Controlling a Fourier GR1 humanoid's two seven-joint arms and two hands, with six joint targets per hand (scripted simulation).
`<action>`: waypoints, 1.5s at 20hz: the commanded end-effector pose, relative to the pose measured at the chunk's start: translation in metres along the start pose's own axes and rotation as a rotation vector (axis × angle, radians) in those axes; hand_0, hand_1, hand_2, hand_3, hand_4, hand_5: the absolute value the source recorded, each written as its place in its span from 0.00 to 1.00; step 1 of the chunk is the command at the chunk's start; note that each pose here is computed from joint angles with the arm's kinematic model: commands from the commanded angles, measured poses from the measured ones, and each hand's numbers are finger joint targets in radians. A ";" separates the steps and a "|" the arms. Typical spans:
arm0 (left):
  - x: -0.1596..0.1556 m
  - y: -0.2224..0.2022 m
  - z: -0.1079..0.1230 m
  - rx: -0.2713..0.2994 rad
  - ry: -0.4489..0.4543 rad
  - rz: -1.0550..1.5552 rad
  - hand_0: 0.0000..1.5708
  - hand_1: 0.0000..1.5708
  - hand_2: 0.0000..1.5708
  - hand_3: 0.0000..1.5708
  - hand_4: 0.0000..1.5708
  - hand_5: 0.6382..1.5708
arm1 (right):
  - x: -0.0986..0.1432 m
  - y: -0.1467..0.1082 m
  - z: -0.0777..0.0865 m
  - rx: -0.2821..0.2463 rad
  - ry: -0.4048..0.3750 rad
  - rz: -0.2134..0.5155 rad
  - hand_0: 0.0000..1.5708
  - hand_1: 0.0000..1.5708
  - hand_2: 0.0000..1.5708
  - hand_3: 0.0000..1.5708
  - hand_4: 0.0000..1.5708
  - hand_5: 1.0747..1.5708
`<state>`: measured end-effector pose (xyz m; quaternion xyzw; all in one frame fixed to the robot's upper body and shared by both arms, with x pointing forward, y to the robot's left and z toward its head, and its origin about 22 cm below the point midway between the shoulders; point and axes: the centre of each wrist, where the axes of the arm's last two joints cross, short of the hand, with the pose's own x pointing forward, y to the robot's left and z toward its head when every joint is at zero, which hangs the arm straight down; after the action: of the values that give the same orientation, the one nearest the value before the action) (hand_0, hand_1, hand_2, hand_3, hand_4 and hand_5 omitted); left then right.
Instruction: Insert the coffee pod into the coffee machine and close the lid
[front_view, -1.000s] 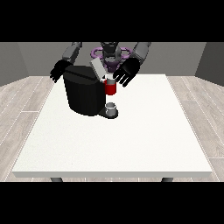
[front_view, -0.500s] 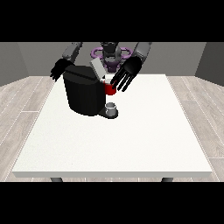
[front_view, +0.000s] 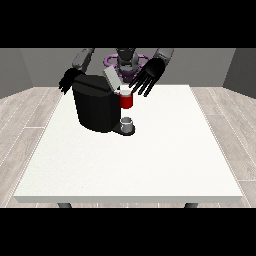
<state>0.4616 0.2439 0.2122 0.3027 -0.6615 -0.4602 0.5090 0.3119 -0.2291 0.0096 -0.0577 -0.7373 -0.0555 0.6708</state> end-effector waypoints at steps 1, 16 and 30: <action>0.010 -0.007 -0.002 -0.010 -0.014 0.007 0.00 0.00 0.00 0.00 0.00 1.00 | -0.015 0.000 0.005 -0.024 0.015 -0.001 0.00 0.00 0.00 0.00 0.27 1.00; -0.041 -0.167 0.050 -0.028 0.079 0.835 0.00 0.00 0.00 0.00 0.00 1.00 | -0.065 -0.077 0.064 -0.193 0.269 0.031 0.00 0.00 0.00 0.00 0.24 1.00; -0.085 -0.236 0.128 0.001 0.233 1.081 0.00 0.00 0.00 0.00 0.00 1.00 | 0.009 -0.051 0.030 0.096 0.094 0.098 0.00 0.00 0.00 0.00 0.00 1.00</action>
<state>0.3654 0.2548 -0.0289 -0.0211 -0.6654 -0.1176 0.7369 0.2627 -0.2877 -0.0085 -0.0722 -0.6839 -0.0270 0.7255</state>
